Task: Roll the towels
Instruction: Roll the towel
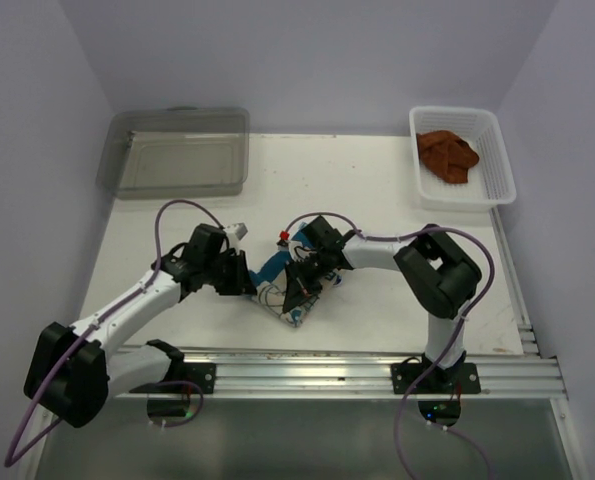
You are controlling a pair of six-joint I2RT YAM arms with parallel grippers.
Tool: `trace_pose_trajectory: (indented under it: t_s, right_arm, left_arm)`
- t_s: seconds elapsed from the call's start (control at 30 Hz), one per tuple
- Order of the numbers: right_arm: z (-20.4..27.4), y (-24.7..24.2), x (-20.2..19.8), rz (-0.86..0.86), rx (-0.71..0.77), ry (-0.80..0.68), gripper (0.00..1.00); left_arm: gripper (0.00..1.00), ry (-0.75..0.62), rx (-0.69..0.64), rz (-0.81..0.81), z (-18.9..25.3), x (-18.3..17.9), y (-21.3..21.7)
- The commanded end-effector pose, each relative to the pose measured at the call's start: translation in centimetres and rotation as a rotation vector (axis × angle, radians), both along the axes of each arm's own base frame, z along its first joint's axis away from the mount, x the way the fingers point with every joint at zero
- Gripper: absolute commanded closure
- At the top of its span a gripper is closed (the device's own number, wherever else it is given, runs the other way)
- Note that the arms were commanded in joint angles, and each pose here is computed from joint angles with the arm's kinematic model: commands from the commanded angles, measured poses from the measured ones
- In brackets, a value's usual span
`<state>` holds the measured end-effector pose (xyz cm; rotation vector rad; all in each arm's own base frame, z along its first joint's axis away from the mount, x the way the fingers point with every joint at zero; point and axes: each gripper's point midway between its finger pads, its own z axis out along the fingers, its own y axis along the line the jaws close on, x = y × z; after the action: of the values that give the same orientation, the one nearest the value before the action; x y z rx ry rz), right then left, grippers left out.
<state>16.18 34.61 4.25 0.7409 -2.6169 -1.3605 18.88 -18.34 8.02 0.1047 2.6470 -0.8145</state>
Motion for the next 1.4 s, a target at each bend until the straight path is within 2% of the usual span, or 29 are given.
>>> trace_pose_trajectory:
  t_s: [0.0,0.27,0.73,1.17,1.27,1.3,1.37]
  right_arm:
    - [-0.2,0.2,-0.2,-0.006,0.011,0.050,1.00]
    - [-0.2,0.1,0.1,-0.020,0.009,0.048,1.00]
    - [-0.6,-0.5,0.1,-0.024,-0.014,0.026,1.00]
    - [0.0,-0.6,0.7,-0.052,-0.025,-0.022,1.00]
    - [0.6,-1.1,1.5,-0.085,-0.062,-0.097,0.95]
    - [0.7,-1.6,1.5,-0.091,-0.086,-0.111,0.84]
    - [2.6,-2.0,1.8,-0.113,-0.072,-0.182,0.70]
  left_arm:
    - [0.86,-0.036,-0.027,0.007,0.4,1.8,-1.2]
    - [0.89,-0.020,0.017,-0.028,-1.6,3.6,-2.0]
    - [0.89,-0.090,-0.084,-0.035,2.0,4.9,-3.8]
    - [0.92,0.055,0.012,0.001,-4.4,4.4,-3.0]
    - [0.92,0.092,0.026,0.007,-5.6,4.1,-2.9]
    - [0.92,0.097,0.031,0.012,-5.8,4.1,-2.8]
    - [0.92,0.107,0.039,0.012,-6.1,4.0,-2.8]
